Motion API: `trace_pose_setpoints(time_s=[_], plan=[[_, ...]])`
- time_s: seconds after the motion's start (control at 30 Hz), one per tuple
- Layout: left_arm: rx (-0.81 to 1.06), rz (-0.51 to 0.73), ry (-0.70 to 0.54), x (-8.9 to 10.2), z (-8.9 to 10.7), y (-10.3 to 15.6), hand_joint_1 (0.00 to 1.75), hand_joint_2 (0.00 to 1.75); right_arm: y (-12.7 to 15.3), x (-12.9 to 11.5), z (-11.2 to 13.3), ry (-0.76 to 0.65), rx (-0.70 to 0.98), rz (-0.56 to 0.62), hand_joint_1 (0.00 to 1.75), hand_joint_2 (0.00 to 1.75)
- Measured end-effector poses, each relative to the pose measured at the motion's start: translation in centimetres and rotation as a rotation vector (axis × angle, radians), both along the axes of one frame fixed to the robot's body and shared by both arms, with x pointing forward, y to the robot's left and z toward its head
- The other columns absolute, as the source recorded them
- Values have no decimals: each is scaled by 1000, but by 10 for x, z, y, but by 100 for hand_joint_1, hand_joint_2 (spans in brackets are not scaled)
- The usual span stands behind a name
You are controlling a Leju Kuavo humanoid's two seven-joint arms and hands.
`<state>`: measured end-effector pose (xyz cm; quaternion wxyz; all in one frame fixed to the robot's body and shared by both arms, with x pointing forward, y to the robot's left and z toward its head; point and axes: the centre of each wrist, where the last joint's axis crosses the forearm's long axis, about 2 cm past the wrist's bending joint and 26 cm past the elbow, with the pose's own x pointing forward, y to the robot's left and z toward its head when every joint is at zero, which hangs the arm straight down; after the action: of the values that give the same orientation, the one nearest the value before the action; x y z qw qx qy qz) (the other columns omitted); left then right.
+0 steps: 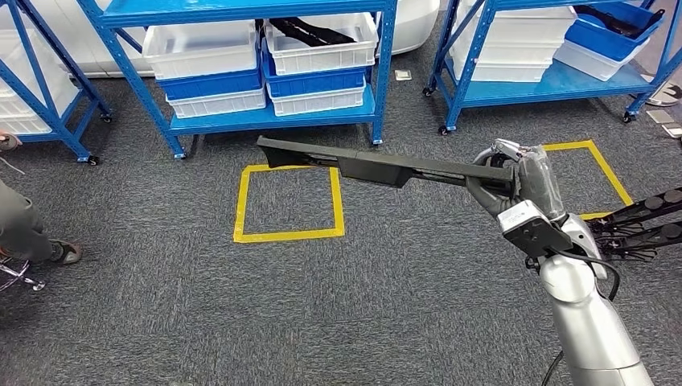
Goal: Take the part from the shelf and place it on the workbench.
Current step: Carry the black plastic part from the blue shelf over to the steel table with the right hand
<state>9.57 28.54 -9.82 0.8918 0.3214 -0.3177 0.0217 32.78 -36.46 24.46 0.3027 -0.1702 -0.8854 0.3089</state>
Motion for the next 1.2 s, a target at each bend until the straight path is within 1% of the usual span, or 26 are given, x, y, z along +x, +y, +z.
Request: trace_pose_setpoints(time_s=[0.37,0.7,0.87,1.2], plan=[[9,7,-11,-2,0,1,0,175,1,3,4,-13,7,16,175,175],[6,9,-8,-3,-1,0,0,175,0,4,2,-4,11,14,175,175],[8,16,-8,-7,-1,1,0,175,1,9,6,-14,16,18,175,175],[17,10,-11,-7,-1,3,0,175,3,10,4,-14,24,12,175,175]])
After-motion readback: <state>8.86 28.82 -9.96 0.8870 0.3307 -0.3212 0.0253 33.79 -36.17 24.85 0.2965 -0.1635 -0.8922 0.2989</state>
